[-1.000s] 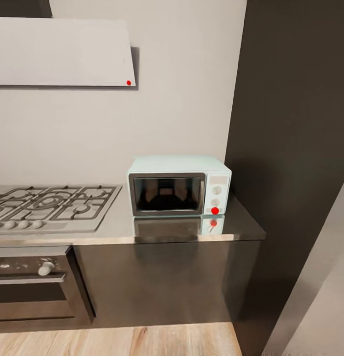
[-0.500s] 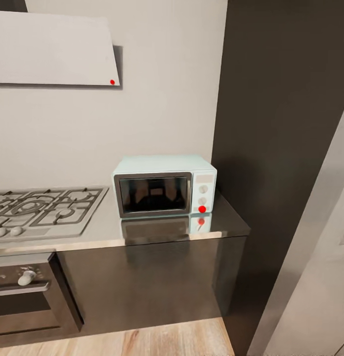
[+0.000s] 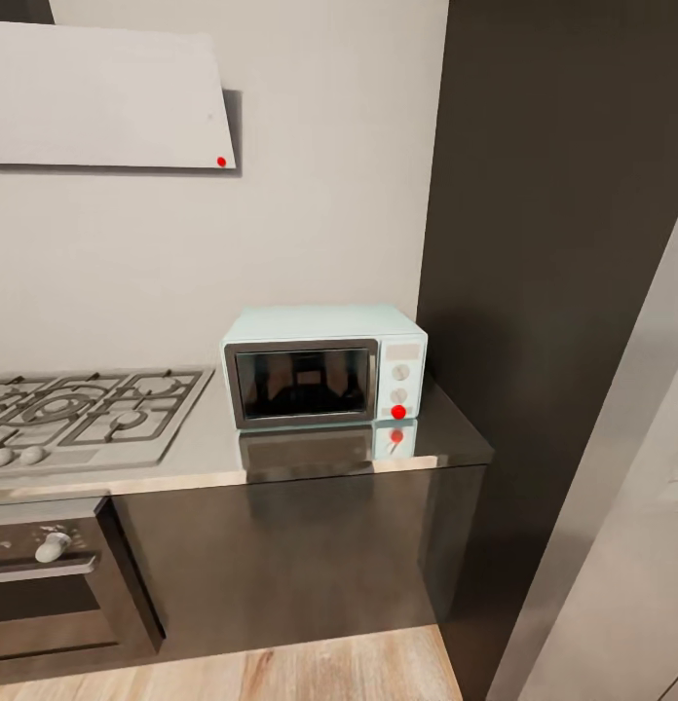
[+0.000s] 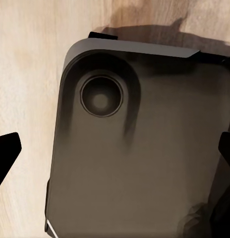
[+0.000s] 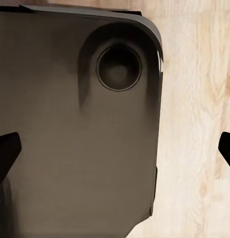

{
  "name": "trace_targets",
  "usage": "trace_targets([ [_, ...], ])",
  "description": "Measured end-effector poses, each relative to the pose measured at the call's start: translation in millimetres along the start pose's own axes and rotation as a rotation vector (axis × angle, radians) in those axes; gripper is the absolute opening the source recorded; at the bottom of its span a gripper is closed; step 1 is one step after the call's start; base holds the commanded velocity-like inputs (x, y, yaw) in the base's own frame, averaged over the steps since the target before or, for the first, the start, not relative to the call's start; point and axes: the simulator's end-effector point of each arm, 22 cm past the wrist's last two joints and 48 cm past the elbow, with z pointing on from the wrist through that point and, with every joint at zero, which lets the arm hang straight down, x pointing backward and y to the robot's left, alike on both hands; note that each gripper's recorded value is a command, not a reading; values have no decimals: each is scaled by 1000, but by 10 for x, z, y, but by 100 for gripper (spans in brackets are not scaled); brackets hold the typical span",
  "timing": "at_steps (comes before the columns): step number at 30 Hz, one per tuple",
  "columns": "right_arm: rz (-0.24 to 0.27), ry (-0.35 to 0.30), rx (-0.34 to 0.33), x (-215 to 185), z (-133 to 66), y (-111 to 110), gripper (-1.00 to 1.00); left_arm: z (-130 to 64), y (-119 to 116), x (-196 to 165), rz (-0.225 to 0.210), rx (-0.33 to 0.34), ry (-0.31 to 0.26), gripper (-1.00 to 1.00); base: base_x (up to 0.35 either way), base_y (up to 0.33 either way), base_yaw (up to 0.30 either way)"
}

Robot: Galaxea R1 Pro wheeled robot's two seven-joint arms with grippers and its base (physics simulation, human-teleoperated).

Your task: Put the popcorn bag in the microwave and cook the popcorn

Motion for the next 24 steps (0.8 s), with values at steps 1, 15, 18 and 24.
trace_targets([
  [1, 0, 0, 0, 1, 0, 1, 100, 0, 0, -1, 0, 0, 0, 100, 0, 0, 0],
  [15, -155, -84, -28, -412, 1, 134, 100, 0, 4, -8, 2, 0, -2, 100, 0, 0, 0],
  [18, -214, -197, -27, -1031, -62, 198, 100, 0, -2, -7, 1, 1, -1, 100, 0, 0, 0],
  [24, -230, -363, 21, -2276, -467, 188, 100, 0, -17, -4, 1, 3, -1, 100, 0, 0, 0],
])
